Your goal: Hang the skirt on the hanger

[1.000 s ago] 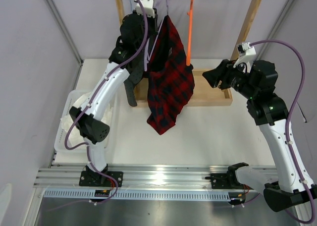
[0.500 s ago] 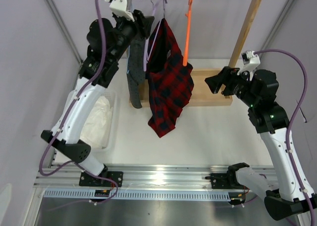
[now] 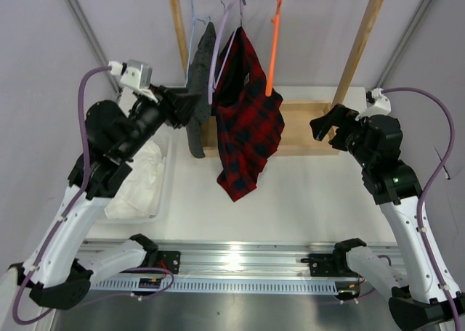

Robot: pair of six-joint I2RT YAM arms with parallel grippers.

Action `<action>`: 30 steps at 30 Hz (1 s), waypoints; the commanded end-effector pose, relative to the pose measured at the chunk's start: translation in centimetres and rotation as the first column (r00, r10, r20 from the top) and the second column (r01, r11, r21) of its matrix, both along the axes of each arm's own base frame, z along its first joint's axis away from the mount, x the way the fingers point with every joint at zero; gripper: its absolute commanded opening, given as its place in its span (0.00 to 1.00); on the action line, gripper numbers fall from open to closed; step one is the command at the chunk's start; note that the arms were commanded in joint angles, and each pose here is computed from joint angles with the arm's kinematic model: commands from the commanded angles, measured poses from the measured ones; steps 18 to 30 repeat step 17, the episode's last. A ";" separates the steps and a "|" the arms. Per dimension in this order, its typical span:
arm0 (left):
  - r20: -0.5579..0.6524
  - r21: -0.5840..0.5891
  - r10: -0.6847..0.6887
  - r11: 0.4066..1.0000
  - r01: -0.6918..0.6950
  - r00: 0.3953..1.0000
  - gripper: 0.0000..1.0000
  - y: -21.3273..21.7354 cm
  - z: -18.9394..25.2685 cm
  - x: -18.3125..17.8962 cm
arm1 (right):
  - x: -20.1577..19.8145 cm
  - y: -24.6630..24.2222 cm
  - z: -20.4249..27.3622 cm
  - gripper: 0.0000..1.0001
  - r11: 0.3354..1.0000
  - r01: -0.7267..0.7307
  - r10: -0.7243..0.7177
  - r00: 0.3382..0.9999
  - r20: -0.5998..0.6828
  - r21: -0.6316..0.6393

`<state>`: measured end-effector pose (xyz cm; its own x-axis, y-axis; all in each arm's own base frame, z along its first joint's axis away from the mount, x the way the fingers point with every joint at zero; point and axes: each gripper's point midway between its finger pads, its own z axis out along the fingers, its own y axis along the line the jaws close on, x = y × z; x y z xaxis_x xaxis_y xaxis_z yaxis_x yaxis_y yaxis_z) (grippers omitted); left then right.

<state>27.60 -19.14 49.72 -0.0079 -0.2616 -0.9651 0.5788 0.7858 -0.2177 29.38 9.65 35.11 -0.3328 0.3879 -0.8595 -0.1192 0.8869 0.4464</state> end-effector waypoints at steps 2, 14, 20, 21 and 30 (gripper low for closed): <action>-0.082 -0.003 -0.042 0.999 0.042 0.996 0.51 0.8 -3.6 -3.0 | -0.1 -2.1 0.6 0.99 0.985 0.152 -0.155 0.988 0.020 0.081; -0.250 0.052 -0.058 0.996 0.073 0.966 0.52 2.9 -13.4 -7.6 | -1.2 -2.6 -2.1 0.99 0.982 0.168 -0.170 0.985 0.015 0.084; -0.280 0.044 -0.057 0.996 0.073 0.958 0.52 3.1 -14.6 -8.1 | -1.4 -2.5 -1.9 1.00 0.981 0.158 -0.165 0.985 0.048 0.116; -0.280 0.044 -0.057 0.996 0.073 0.958 0.52 3.1 -14.6 -8.1 | -1.4 -2.5 -1.9 1.00 0.981 0.158 -0.165 0.985 0.048 0.116; -0.280 0.044 -0.057 0.996 0.073 0.958 0.52 3.1 -14.6 -8.1 | -1.4 -2.5 -1.9 1.00 0.981 0.158 -0.165 0.985 0.048 0.116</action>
